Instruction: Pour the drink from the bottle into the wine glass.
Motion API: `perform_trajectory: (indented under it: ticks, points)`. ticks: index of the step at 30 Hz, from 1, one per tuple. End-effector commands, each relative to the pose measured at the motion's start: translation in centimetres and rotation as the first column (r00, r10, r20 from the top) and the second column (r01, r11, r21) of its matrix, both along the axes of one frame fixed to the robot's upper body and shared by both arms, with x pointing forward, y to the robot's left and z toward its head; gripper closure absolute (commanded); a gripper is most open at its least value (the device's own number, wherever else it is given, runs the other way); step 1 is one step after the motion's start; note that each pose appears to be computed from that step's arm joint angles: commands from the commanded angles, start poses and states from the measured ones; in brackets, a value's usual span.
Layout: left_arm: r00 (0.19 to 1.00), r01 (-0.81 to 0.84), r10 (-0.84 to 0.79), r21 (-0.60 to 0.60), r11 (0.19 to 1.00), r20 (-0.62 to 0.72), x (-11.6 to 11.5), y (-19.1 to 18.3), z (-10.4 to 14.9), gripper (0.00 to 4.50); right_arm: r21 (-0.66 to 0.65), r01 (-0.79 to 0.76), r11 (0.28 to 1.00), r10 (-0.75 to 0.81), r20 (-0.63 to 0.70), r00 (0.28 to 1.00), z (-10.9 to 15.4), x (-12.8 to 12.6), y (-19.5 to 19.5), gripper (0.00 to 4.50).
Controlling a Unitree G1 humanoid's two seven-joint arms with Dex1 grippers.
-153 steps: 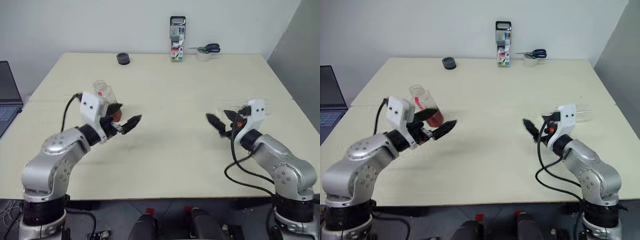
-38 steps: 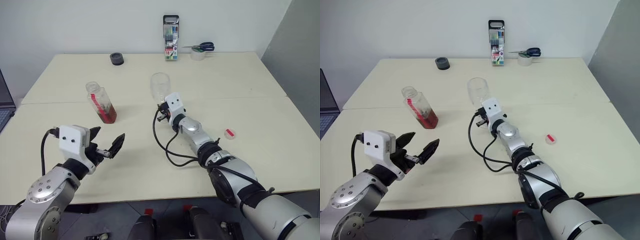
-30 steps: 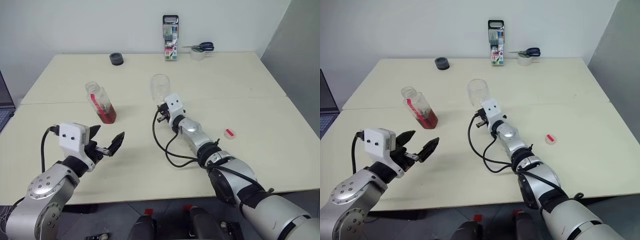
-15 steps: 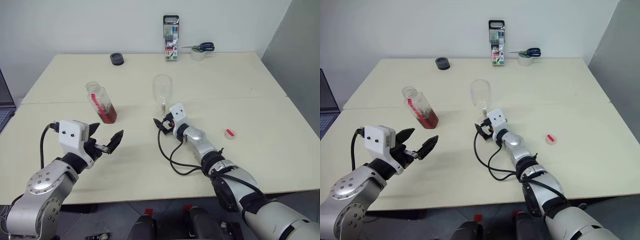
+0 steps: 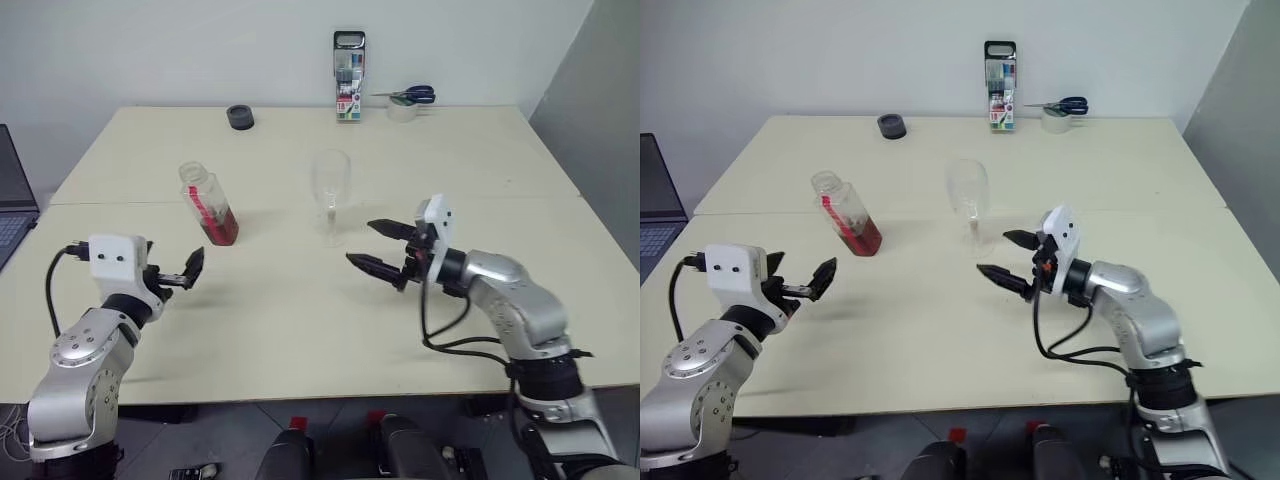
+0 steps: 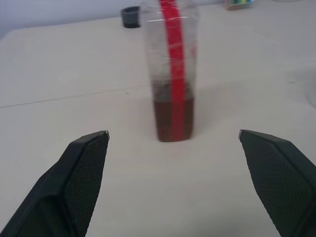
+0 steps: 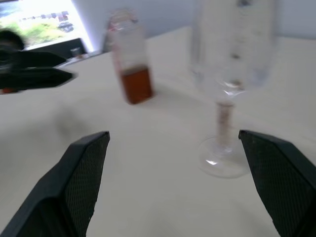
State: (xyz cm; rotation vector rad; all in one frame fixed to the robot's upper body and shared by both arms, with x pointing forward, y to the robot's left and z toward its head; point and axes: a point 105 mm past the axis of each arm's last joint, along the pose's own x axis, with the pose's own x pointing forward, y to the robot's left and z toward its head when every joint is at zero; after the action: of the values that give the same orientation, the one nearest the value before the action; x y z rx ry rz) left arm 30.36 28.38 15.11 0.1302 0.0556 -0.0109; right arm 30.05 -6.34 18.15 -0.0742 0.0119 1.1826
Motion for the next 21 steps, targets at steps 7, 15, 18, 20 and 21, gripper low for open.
perform_trajectory:
  ticks: [7,15,18,20,21]
  points:
    - [0.998,0.019,-0.022,0.041,0.999,0.059,2.9,0.5,1.7,0.0,-0.009,-0.185,0.983,0.185,0.119,0.975,5.4,-3.2,0.6,0.03]
    - [0.988,0.137,-0.14,0.052,0.989,0.064,5.0,-1.5,2.4,0.0,0.051,-0.136,0.989,0.125,0.167,0.978,7.1,-3.3,1.6,0.03]
    - [0.986,0.146,-0.15,0.056,0.988,0.071,5.6,-1.4,2.8,0.0,0.056,-0.11,0.992,0.1,0.156,0.983,6.8,-3.1,1.5,0.03]
    - [0.984,0.158,-0.163,0.061,0.985,0.072,6.0,-1.5,3.0,0.0,0.069,-0.099,0.993,0.088,0.148,0.985,6.6,-3.1,1.6,0.03]
    - [0.983,0.166,-0.17,0.063,0.984,0.071,6.2,-1.6,3.0,0.0,0.075,-0.096,0.993,0.085,0.144,0.986,6.6,-3.1,1.7,0.03]
